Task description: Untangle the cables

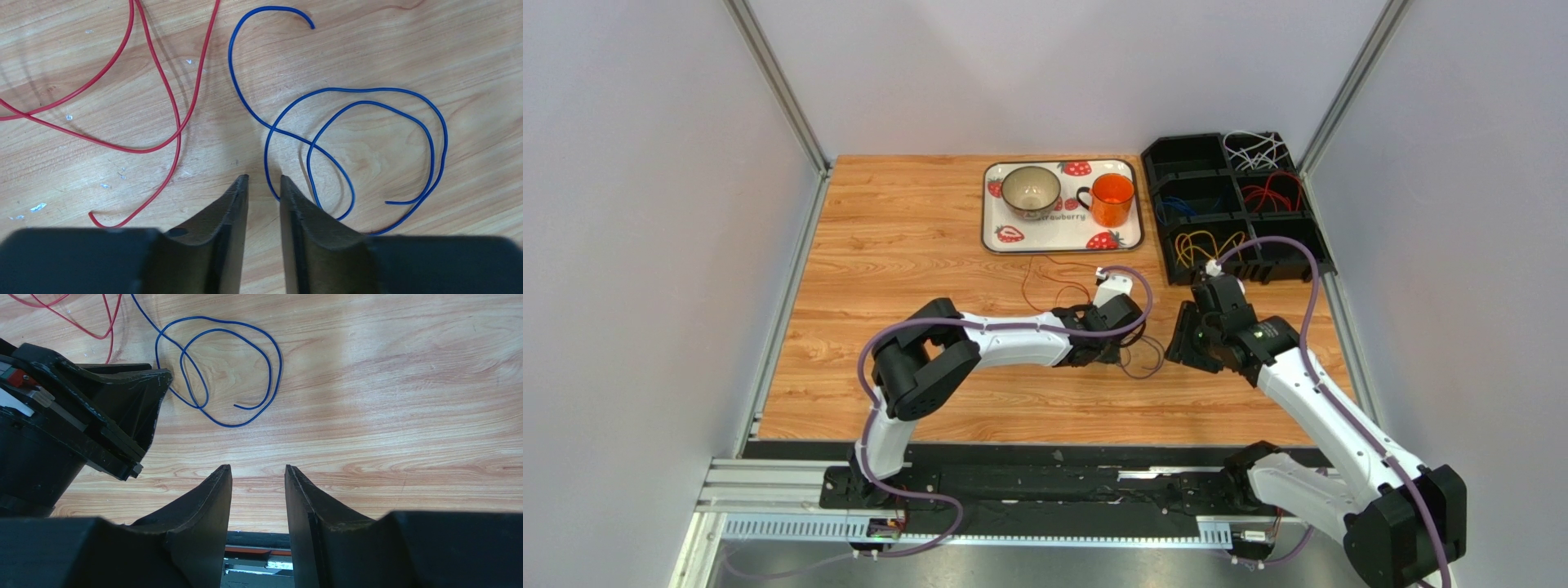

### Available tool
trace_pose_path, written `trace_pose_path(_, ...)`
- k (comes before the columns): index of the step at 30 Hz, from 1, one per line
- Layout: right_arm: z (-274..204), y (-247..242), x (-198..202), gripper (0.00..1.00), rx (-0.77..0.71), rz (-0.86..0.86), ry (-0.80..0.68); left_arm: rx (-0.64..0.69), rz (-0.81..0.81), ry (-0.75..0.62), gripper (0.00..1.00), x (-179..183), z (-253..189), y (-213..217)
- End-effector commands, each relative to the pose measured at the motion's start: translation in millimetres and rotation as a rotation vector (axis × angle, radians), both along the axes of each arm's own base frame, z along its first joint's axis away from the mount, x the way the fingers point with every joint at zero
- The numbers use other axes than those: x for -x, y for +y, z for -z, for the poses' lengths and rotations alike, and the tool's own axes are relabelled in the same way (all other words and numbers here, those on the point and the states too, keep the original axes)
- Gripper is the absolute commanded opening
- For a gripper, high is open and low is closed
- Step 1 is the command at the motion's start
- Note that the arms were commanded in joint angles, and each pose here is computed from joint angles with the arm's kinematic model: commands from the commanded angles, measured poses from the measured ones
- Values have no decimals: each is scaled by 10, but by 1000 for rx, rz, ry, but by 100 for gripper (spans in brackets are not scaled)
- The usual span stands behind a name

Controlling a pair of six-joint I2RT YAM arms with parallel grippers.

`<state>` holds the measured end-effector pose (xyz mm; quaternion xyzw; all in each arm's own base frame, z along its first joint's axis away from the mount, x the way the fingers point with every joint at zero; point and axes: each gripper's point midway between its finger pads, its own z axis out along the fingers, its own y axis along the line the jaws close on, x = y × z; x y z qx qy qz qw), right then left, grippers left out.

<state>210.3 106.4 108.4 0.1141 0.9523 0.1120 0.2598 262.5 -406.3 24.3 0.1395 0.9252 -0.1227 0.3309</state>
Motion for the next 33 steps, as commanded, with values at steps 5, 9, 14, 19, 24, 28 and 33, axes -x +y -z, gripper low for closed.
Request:
trace_pose_path(5,0,39,-88,41,-11,3,-18,-88,-39,32,9,28,201,124)
trace_pose_path(9,26,61,-96,41,-18,-1,-12,-91,-37,20,0,23,113,154)
trace_pose_path(14,22,97,-89,41,-30,-11,3,-21,-10,-12,0,105,-352,256)
trace_pose_path(19,25,255,-99,42,-92,-47,24,75,63,-69,0,238,-1045,376)
trace_pose_path(24,16,434,-66,42,-119,-97,34,191,92,-132,0,433,-1529,554)
trace_pose_path(28,-52,562,-36,44,-136,-140,12,220,130,-162,0,570,-1757,665)
trace_pose_path(33,-136,597,-29,44,-134,-148,-9,170,130,-135,0,563,-1405,706)
